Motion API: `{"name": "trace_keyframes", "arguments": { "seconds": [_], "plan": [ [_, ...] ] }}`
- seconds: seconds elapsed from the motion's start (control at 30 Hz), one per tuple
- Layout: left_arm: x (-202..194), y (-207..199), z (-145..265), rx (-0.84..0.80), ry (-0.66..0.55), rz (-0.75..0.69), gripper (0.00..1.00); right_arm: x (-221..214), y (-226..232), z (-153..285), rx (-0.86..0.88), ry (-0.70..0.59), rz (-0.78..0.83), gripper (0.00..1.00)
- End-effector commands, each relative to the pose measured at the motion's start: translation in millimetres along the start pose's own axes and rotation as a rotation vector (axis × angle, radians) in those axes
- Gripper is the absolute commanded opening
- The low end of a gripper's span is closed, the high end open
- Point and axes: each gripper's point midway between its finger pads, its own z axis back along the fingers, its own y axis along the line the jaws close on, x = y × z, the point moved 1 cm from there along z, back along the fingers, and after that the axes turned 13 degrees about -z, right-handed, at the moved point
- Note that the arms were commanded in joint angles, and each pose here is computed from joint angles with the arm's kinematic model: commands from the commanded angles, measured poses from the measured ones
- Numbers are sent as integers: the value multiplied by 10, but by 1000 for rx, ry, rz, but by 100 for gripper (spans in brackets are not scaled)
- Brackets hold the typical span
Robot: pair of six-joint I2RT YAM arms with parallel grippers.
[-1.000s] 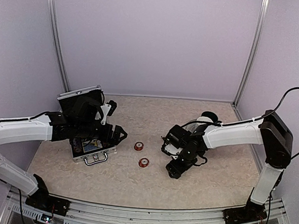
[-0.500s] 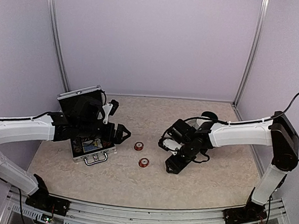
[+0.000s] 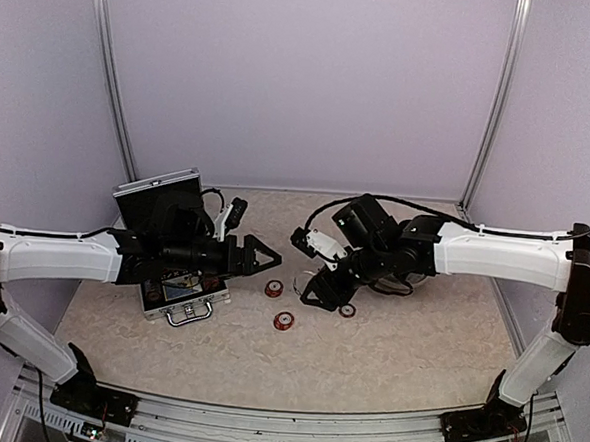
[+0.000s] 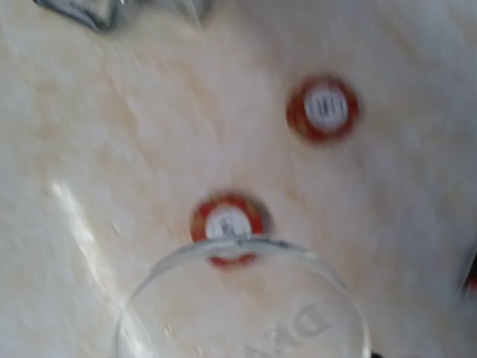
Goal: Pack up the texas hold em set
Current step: Pass from the right arm to the left
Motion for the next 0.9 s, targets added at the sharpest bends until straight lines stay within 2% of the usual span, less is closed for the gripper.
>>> {"name": "trace_keyframes", "arguments": {
  "seconds": [0.0, 0.3, 0.5, 0.73, 0.87],
  "plan": [
    [-17, -187, -133, -135, 15, 125, 87, 364, 231, 79, 53, -113, 74, 54],
    [-31, -288, -287, -208, 38, 158, 69, 441, 360, 32, 83, -126, 92, 54],
    [-63, -283, -365, -215, 60, 174, 50, 440, 365, 14, 80, -125, 94, 54],
    [-99, -260, -420, -216, 75, 185, 34, 440, 381, 5, 82, -123, 96, 54],
    [-73, -264, -412, -216, 68, 184, 17, 407, 358, -24, 73, -114, 94, 62]
  ]
}}
